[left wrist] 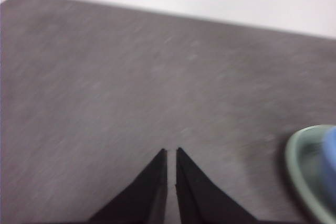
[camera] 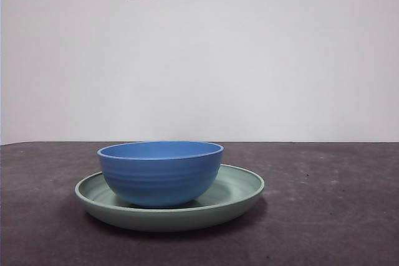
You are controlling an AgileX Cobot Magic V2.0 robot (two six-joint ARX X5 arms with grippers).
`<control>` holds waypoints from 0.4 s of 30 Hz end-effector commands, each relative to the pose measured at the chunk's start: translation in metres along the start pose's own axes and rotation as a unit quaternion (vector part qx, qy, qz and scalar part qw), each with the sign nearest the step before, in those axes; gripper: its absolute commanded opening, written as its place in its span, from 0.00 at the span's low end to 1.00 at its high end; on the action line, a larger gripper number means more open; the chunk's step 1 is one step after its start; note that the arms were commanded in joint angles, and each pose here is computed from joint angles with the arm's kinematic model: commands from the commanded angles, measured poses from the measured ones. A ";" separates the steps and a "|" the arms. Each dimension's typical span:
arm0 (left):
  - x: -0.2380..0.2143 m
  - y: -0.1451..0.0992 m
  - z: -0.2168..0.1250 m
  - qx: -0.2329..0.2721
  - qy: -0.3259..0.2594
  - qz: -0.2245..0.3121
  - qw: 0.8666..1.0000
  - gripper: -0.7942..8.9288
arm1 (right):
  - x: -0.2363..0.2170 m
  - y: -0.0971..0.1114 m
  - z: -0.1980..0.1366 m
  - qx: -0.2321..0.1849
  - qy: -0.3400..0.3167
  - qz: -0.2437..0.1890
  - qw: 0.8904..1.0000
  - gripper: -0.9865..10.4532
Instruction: Pick up the blue bowl, put it on the green plate, put it on desk
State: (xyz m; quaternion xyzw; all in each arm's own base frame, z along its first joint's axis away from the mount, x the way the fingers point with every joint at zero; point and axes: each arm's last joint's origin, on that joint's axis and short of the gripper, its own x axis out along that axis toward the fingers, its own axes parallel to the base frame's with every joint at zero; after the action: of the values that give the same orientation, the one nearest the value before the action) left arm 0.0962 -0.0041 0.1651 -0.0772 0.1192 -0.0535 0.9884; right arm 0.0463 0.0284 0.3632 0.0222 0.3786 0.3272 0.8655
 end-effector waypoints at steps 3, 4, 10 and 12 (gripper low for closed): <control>0.002 0.003 -0.008 0.006 -0.007 0.022 1.000 0.11 | -0.003 0.002 0.003 -0.009 -0.010 0.003 1.000 0.11; 0.002 0.003 -0.008 0.006 -0.005 0.023 1.000 0.11 | -0.003 0.002 0.003 -0.009 -0.010 0.003 1.000 0.11; 0.001 0.003 -0.009 0.030 -0.011 0.025 0.999 0.11 | -0.003 0.002 0.003 -0.009 -0.010 0.003 1.000 0.11; 0.001 0.004 -0.011 0.039 -0.012 0.029 0.999 0.11 | -0.003 0.002 0.003 -0.009 -0.010 0.003 1.000 0.11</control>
State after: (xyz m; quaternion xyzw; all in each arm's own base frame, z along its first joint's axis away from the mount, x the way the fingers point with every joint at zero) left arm 0.0944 -0.0026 0.1568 -0.0527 0.1076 -0.0315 0.9923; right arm 0.0463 0.0284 0.3632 0.0223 0.3787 0.3274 0.8654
